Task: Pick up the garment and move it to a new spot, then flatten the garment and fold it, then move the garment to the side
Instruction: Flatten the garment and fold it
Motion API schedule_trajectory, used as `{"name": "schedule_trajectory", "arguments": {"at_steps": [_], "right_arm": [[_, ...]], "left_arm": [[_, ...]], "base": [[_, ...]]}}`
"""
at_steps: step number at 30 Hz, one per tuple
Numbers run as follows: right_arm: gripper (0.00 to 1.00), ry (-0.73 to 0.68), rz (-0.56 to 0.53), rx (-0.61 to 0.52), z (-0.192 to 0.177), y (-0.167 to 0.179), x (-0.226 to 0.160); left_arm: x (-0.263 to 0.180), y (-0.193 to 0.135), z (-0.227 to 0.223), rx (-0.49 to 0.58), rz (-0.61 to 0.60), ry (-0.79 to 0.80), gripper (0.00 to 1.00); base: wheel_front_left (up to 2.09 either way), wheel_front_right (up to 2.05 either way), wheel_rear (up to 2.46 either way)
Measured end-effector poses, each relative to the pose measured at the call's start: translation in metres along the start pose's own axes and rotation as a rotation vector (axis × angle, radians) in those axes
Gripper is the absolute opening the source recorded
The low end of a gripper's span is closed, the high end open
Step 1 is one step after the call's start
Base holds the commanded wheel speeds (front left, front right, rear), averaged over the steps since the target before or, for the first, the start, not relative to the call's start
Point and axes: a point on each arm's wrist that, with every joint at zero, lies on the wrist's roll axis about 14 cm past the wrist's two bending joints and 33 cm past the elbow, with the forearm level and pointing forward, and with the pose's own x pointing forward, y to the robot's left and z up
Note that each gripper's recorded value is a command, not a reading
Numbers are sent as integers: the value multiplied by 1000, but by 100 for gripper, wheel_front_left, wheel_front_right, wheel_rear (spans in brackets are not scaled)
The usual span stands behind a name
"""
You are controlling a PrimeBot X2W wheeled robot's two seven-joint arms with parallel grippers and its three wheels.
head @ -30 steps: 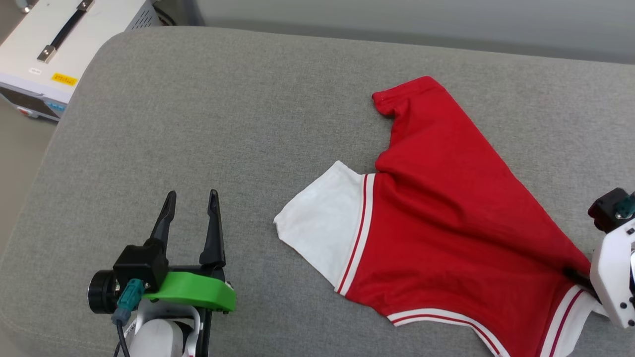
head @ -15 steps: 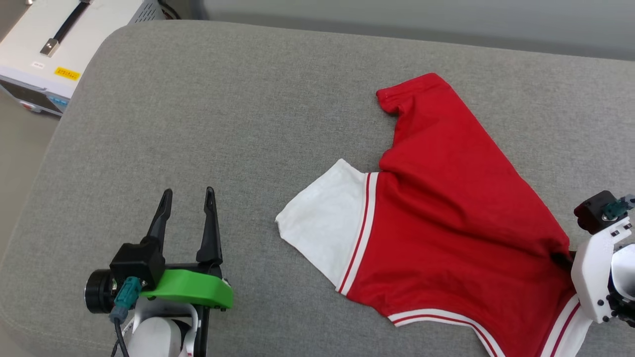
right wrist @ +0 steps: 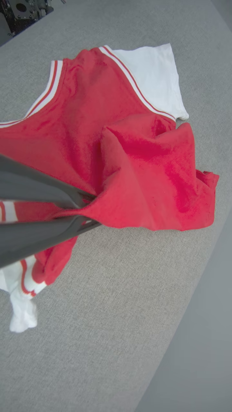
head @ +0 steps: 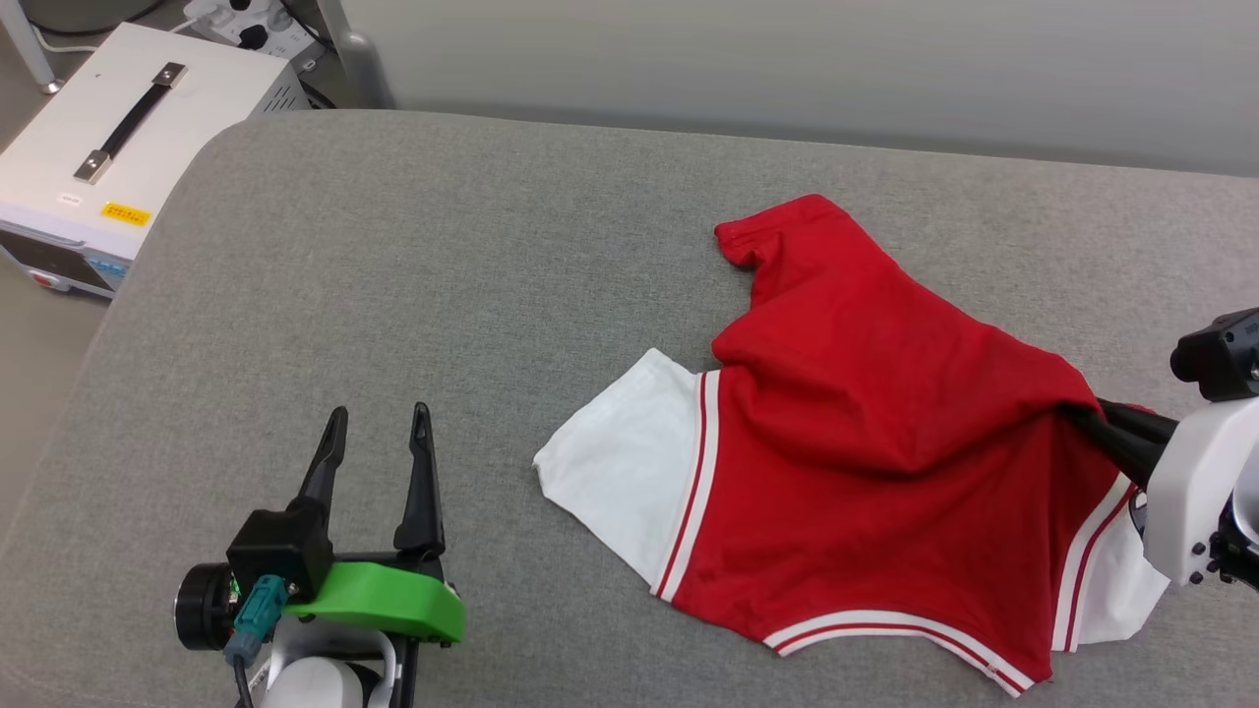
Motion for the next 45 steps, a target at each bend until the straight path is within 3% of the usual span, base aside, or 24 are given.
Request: {"name": "schedule_trajectory", "arguments": {"at_steps": [5, 13, 18, 23, 28, 29, 30, 35, 45], "right_arm": [[0, -21, 23, -37, 12, 8, 16], [0, -14, 141, -75, 29, 45, 81], [0, 90, 198, -93, 7, 65, 120], [0, 241, 245, -135, -38, 83, 143], [0, 227, 264, -112, -39, 88, 151], [5, 215, 267, -113, -38, 89, 150], [100, 171, 262, -126, -33, 86, 144], [100, 20, 226, -96, 2, 69, 127], [100, -231, 30, -153, 85, -10, 62]], "left_arm": [[-1, 3, -3, 3, 9, 10, 100], [3, 11, -15, 10, 35, 47, 100], [10, 14, -20, 14, 45, 61, 100], [12, 19, -26, 24, 64, 76, 100], [11, 24, -25, 26, 79, 75, 100], [11, 25, -24, 26, 84, 72, 100], [11, 24, -20, 23, 82, 60, 100], [8, 21, -12, 22, 73, 39, 100], [4, 10, -5, 43, 28, 16, 100]], "base": [[0, 0, 0], [0, 0, 0], [0, 0, 0], [0, 0, 0], [0, 0, 0], [0, 0, 0], [0, 0, 0], [0, 0, 0], [0, 0, 0]]}}
